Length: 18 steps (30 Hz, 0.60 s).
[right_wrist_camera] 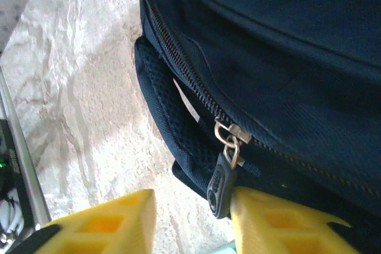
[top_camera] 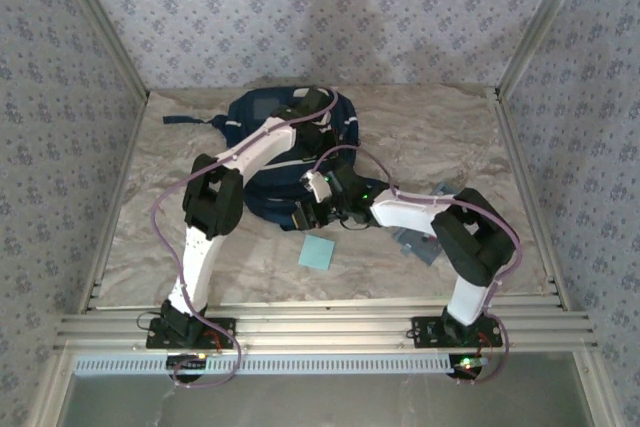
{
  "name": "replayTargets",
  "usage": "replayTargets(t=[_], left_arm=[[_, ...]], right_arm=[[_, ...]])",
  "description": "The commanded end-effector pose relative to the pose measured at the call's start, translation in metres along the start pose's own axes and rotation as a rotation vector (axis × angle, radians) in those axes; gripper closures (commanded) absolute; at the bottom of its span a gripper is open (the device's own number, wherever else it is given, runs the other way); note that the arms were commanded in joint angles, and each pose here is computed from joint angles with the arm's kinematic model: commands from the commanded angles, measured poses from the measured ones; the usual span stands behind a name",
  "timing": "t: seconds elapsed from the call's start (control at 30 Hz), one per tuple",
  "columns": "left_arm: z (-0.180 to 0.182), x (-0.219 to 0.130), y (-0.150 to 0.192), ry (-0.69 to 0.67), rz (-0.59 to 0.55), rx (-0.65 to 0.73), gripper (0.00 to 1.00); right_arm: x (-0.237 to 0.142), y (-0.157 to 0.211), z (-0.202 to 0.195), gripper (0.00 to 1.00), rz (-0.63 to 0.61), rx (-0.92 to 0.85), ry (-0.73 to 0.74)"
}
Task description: Pack books, pencil case, and school supplies into a backpack
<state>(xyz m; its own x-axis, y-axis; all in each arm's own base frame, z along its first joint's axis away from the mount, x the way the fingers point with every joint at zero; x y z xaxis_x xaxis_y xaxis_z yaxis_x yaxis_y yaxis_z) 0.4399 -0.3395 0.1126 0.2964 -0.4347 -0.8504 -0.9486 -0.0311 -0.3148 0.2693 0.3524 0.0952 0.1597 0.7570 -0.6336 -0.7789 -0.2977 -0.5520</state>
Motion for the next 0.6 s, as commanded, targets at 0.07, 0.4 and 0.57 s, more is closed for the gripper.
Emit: replayTargets(t=[0.07, 0.4, 0.57], left_arm=[[-0.023, -0.025, -0.02, 0.069, -0.061, 0.045, 0.79], [-0.009, -0.088, -0.003, -0.014, -0.11, 0.108, 0.41], [0.012, -0.108, 0.037, -0.062, -0.112, 0.098, 0.37]], right_arm=[[-0.036, -0.003, -0.01, 0.51, -0.043, 0.067, 0.049], [-0.06, -0.009, -0.063, 0.42, -0.131, 0.325, 0.171], [-0.058, -0.021, -0.083, 0.32, -0.19, 0.45, 0.225]])
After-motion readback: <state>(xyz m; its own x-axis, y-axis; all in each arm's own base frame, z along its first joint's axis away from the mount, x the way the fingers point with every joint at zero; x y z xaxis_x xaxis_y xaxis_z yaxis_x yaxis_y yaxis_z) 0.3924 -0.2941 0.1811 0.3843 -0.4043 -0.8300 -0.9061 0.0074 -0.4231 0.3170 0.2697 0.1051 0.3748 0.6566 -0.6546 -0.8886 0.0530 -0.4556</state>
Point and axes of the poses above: each hand's point on the last joint's axis, 136 mm out from that joint toward the fingers, its own x axis out along the fingers, its own z axis along the line the jaws close on, y = z × x, the point moved 1 cm from there along -x, back along the fingers, and after that the axes turned 2 degrees about x, right-handed, at the moved point
